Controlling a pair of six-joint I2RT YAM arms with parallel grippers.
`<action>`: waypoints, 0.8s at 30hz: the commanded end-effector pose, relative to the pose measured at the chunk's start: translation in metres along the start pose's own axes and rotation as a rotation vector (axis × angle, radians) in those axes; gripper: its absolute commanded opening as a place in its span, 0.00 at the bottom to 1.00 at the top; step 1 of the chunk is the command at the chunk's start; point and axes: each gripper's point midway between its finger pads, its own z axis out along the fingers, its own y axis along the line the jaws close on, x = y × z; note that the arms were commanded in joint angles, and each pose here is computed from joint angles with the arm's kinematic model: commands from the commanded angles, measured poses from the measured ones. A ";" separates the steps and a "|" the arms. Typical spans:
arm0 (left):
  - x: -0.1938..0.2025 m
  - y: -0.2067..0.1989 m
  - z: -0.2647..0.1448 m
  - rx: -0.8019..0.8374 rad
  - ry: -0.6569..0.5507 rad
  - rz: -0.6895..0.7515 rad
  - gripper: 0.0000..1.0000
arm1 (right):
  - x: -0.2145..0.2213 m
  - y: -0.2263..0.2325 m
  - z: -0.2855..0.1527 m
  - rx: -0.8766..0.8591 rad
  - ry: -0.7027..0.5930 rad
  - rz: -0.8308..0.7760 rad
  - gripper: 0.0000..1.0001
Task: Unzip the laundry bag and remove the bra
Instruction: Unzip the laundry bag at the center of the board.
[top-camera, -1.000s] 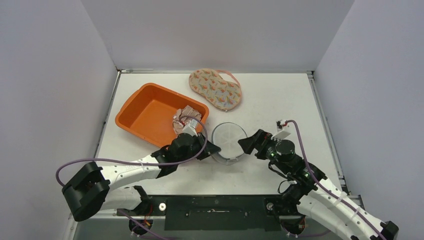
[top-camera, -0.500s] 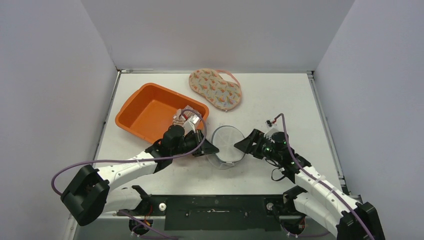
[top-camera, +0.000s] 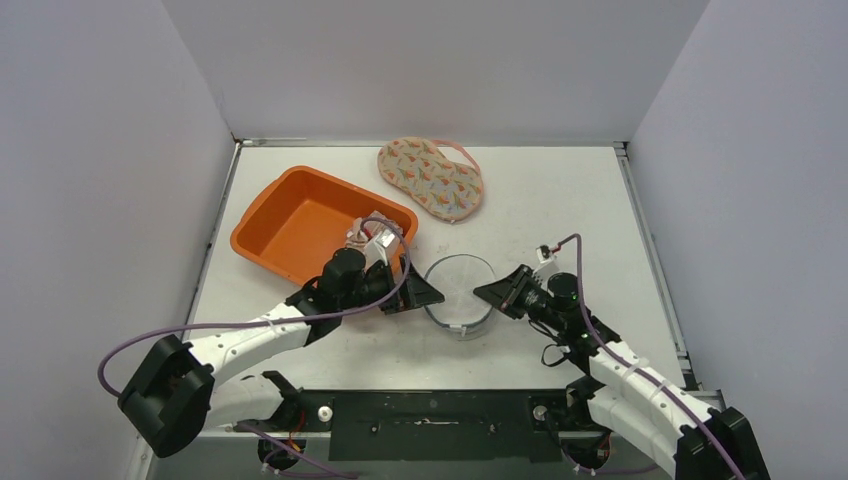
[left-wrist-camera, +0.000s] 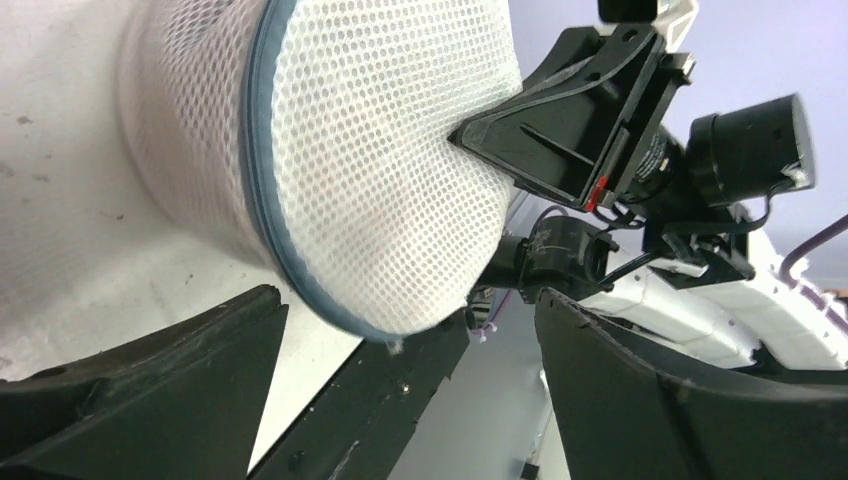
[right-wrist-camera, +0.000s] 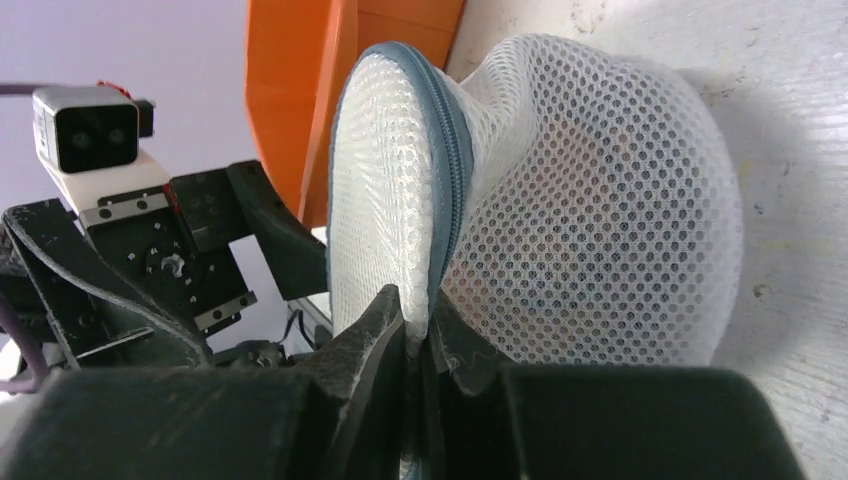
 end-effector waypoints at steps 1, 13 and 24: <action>-0.016 -0.017 -0.017 0.001 -0.096 -0.013 0.97 | -0.018 0.011 -0.005 -0.039 -0.112 0.080 0.05; 0.015 -0.028 -0.009 0.002 -0.175 -0.213 0.87 | -0.022 -0.009 -0.009 0.001 -0.195 0.219 0.05; 0.004 -0.023 0.017 -0.011 -0.215 -0.266 0.48 | -0.017 -0.007 -0.012 -0.006 -0.174 0.151 0.05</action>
